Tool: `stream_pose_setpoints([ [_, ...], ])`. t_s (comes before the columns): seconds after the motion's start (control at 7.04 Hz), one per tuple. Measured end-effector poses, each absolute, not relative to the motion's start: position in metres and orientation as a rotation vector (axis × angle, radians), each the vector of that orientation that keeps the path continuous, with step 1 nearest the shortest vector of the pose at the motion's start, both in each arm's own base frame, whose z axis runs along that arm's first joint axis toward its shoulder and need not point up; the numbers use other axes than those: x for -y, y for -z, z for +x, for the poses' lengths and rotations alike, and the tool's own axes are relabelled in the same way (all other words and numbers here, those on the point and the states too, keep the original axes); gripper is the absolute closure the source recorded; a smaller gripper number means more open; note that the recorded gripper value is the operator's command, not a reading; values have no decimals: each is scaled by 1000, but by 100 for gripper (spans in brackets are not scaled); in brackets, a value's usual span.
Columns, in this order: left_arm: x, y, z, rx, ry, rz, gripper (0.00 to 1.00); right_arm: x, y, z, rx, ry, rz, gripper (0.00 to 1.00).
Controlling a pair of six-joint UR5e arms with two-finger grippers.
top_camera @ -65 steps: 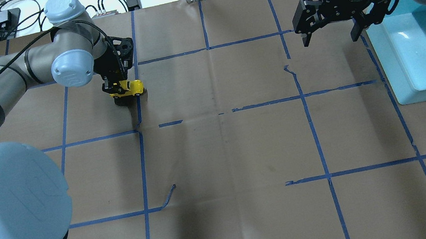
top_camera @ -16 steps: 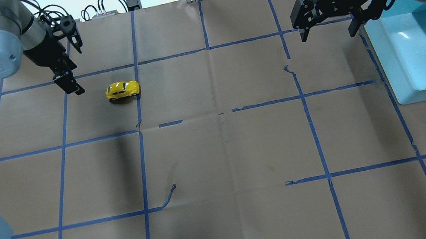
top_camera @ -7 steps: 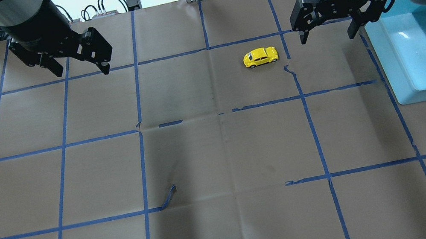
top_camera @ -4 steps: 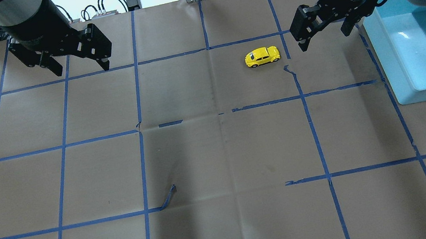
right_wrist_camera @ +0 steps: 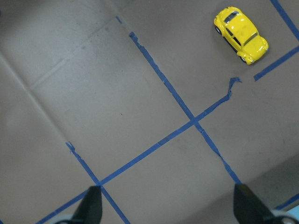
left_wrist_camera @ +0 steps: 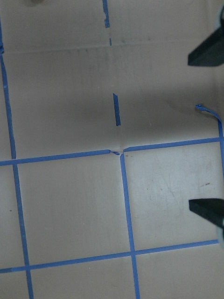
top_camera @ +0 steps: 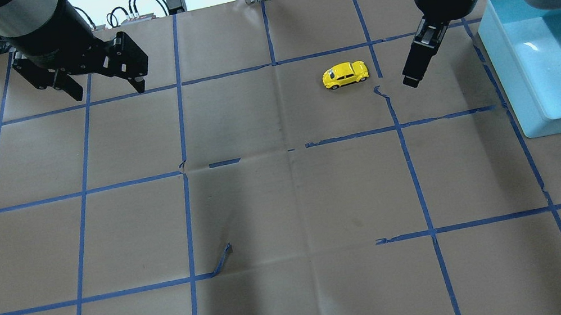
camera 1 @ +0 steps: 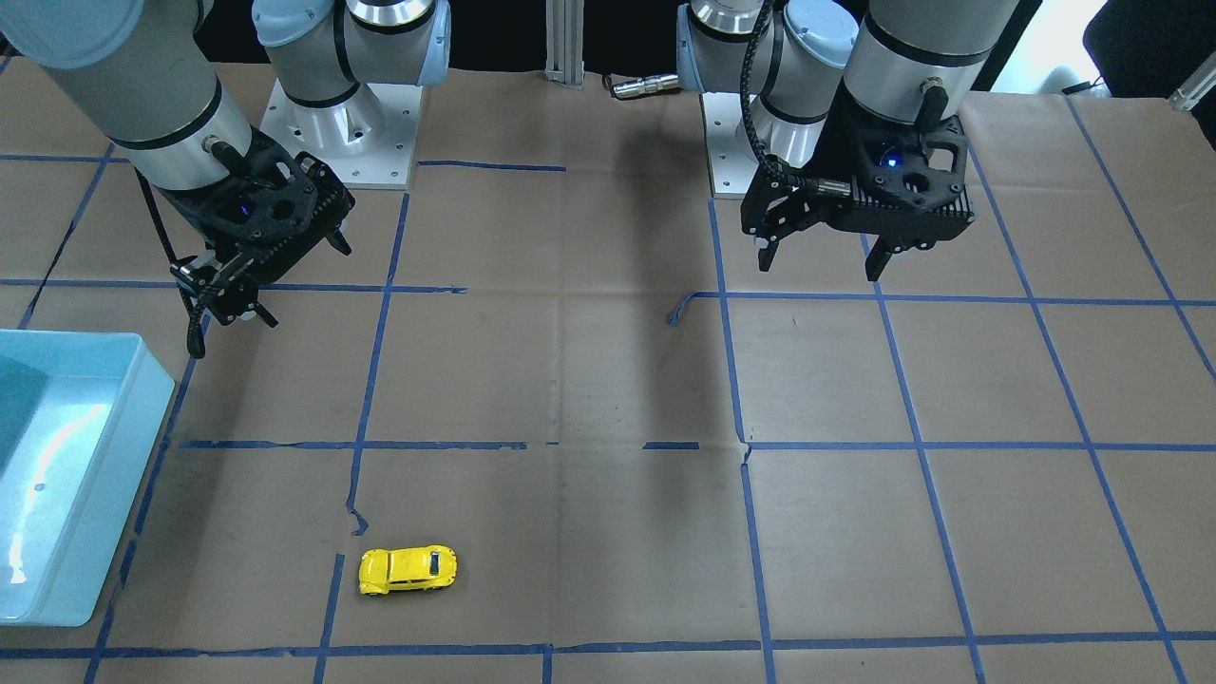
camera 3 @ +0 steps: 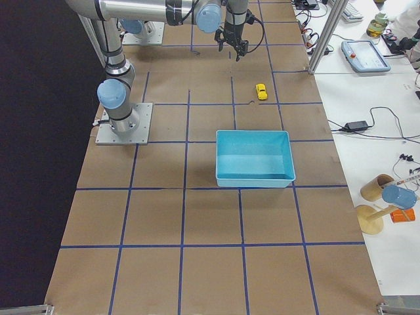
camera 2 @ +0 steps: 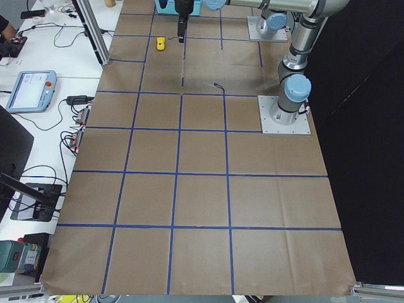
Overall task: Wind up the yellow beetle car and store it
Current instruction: 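Move the right gripper over the yellow car and lower it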
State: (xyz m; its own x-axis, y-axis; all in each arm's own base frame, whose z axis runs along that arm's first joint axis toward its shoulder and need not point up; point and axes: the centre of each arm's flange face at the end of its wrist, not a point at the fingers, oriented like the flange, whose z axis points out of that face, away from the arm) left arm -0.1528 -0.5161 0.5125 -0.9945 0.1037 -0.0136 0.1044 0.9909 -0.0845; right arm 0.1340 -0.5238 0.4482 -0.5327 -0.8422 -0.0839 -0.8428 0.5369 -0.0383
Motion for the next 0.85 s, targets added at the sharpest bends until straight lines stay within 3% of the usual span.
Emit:
stream_pose_setpoints([
  [0.85,511,-513,-151,-3126,127,165,2,632,-355,141,-2416,-4,-1844,0],
])
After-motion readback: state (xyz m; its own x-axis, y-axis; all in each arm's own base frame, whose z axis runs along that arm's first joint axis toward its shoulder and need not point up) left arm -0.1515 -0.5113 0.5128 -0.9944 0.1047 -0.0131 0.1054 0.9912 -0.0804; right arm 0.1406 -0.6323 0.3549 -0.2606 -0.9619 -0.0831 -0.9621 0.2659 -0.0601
